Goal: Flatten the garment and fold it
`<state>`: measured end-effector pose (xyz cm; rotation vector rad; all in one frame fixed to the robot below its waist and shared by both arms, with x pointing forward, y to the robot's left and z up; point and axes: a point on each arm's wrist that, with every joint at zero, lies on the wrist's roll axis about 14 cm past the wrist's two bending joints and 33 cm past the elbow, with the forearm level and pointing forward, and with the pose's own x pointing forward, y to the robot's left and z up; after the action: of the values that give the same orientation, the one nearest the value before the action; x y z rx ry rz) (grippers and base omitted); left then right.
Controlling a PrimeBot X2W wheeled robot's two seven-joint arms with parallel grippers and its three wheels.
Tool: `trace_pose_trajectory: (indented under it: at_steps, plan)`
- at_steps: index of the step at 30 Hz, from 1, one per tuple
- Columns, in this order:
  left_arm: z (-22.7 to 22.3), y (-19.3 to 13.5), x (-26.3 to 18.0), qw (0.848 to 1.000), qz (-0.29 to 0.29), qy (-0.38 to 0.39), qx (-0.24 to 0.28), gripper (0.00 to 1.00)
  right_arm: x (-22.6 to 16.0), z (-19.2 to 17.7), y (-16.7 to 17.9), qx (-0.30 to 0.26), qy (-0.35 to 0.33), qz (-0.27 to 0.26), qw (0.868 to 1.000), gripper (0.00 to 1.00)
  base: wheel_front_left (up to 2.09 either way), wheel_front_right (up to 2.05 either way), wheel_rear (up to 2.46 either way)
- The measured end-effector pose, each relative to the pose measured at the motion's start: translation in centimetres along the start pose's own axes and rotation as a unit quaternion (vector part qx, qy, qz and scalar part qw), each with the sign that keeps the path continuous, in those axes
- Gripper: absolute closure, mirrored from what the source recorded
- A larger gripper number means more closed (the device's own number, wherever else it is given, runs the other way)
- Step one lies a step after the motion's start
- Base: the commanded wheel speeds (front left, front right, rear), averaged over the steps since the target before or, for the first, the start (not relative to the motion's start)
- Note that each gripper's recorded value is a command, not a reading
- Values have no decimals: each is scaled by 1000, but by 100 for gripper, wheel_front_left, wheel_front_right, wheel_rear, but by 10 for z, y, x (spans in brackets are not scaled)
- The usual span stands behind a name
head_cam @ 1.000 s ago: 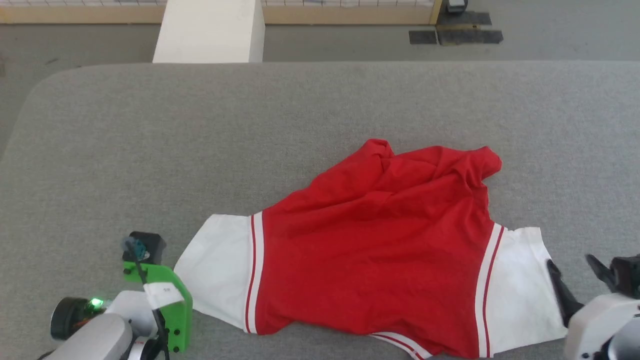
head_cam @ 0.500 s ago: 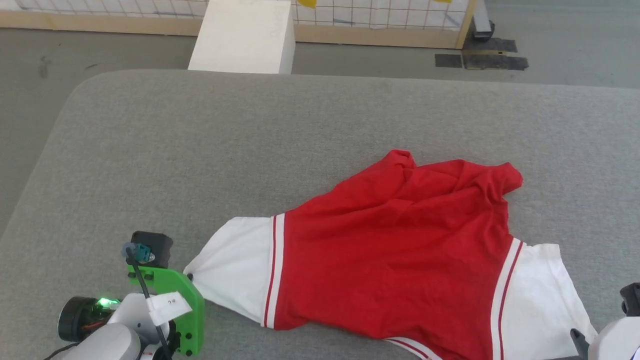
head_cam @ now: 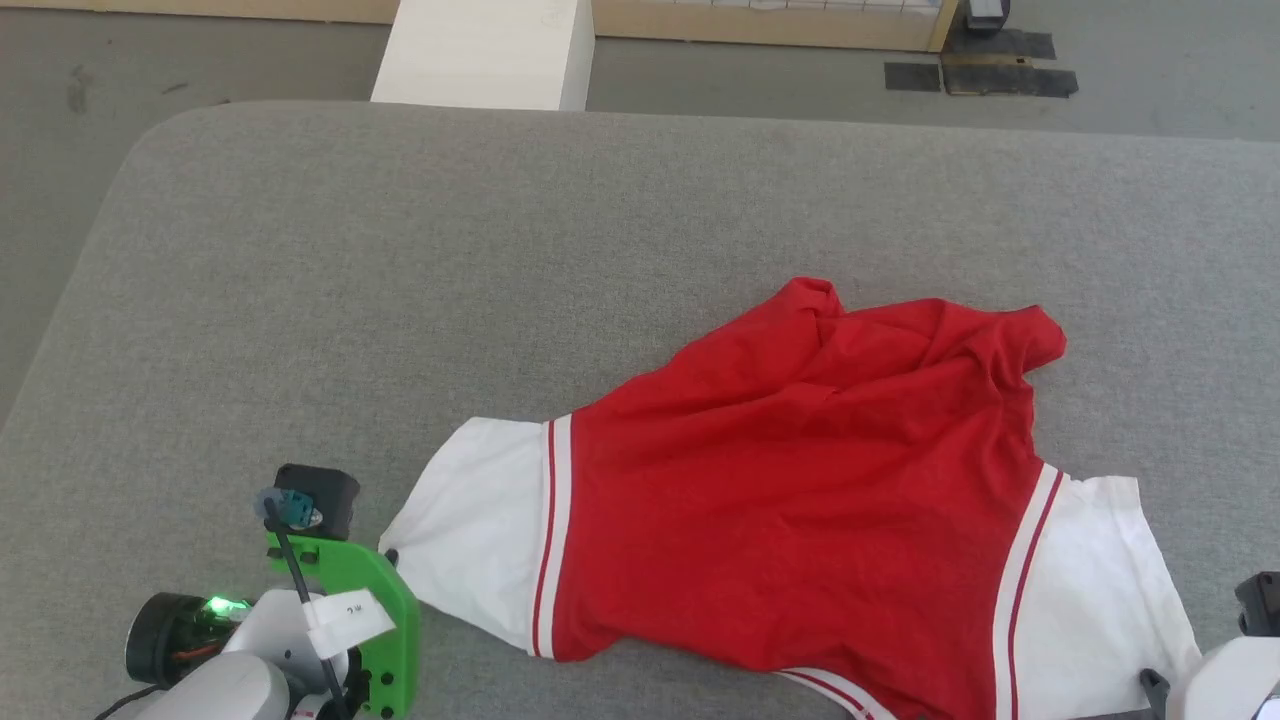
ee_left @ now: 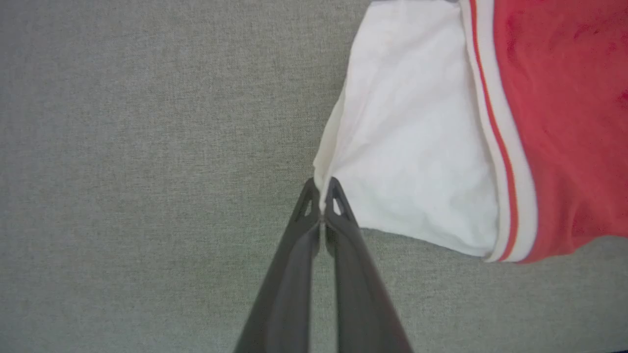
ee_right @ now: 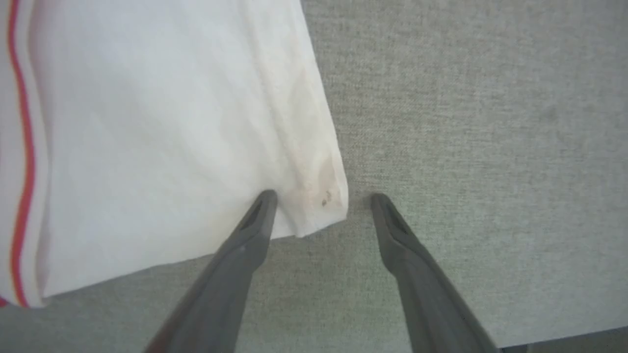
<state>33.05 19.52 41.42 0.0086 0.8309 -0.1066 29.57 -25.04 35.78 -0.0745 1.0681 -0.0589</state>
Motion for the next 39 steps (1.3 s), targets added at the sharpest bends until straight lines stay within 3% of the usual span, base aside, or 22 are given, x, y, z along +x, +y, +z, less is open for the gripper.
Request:
trace_pose_trajectory:
  at_steps: [1, 2, 14, 24, 29, 33, 39]
  plan:
    - [-1, 0, 1, 1000, -1, 2, 0, 100, 1, 0, 1, -2, 1, 1, 1000, 95, 0, 0, 0]
    - [-1, -1, 2, 1000, -1, 4, 1, 100, 1, 0, 2, -2, 1, 5, 1000, 100, 0, 0, 0]
    - [5, -1, -1, 1000, -2, -13, 13, 100, -8, 28, 2, -9, -67, 29, 997, 100, 0, 0, 0]
    - [28, -16, -33, 996, -27, -81, 28, 100, -63, 88, 3, -13, -207, 68, 976, 100, 0, 0, 0]
    - [64, -29, -55, 985, -50, -160, 40, 100, -94, 119, 9, -7, -286, 95, 954, 100, 0, 0, 0]
    - [108, -38, -73, 967, -64, -235, 69, 100, -130, 165, 13, -27, -373, 109, 921, 100, 0, 0, 0]
    - [184, -47, -113, 928, -77, -351, 97, 100, -188, 221, 8, -38, -477, 116, 871, 100, 0, 0, 0]
